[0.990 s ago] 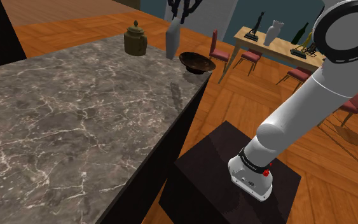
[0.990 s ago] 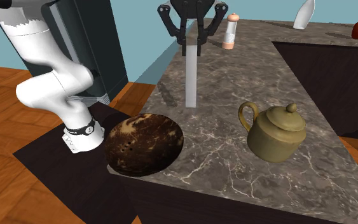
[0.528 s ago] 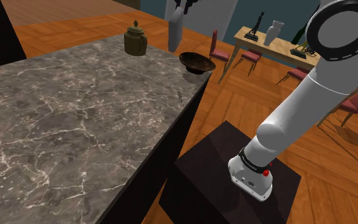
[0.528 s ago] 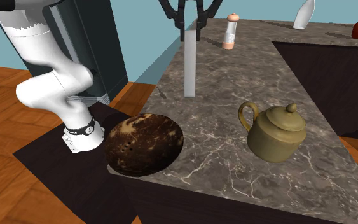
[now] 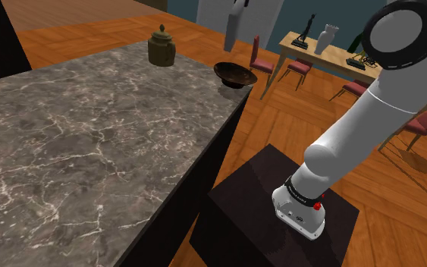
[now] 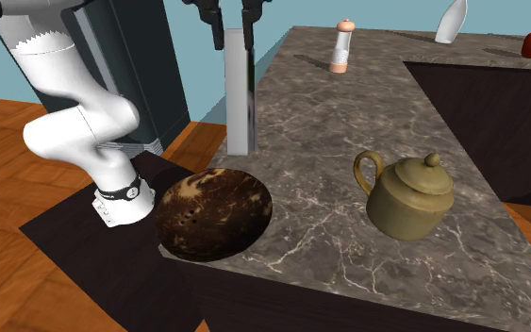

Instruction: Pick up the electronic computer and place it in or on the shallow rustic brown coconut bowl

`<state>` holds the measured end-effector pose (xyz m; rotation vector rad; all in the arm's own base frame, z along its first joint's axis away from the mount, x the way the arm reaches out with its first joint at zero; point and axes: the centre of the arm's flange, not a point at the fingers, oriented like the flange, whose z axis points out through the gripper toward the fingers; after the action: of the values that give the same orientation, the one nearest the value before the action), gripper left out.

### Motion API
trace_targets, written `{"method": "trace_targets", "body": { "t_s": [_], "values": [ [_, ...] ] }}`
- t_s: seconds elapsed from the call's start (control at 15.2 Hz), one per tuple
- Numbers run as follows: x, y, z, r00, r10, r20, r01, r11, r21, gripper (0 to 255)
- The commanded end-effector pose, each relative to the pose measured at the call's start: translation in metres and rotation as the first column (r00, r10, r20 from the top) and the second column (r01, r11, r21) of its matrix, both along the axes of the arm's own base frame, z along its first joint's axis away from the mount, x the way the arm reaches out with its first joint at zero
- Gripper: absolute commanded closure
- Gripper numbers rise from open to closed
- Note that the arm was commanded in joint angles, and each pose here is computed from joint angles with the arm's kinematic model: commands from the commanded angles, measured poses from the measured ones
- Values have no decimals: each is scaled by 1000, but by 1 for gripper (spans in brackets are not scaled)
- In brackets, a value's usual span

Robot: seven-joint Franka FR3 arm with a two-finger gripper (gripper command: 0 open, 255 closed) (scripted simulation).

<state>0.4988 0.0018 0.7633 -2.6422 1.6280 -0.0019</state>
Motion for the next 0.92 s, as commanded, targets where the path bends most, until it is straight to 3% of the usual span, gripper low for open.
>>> {"method": "trace_targets", "body": {
  "t_s": [0.0, 0.4, 0.86],
  "values": [
    [-4, -23, 11, 1000, 2, 0, -2, 1000, 0, 255],
    [-17, -100, 39, 1000, 2, 0, -2, 1000, 0, 255],
    [-17, -100, 2, 1000, 2, 0, -2, 1000, 0, 255]
  ]
}}
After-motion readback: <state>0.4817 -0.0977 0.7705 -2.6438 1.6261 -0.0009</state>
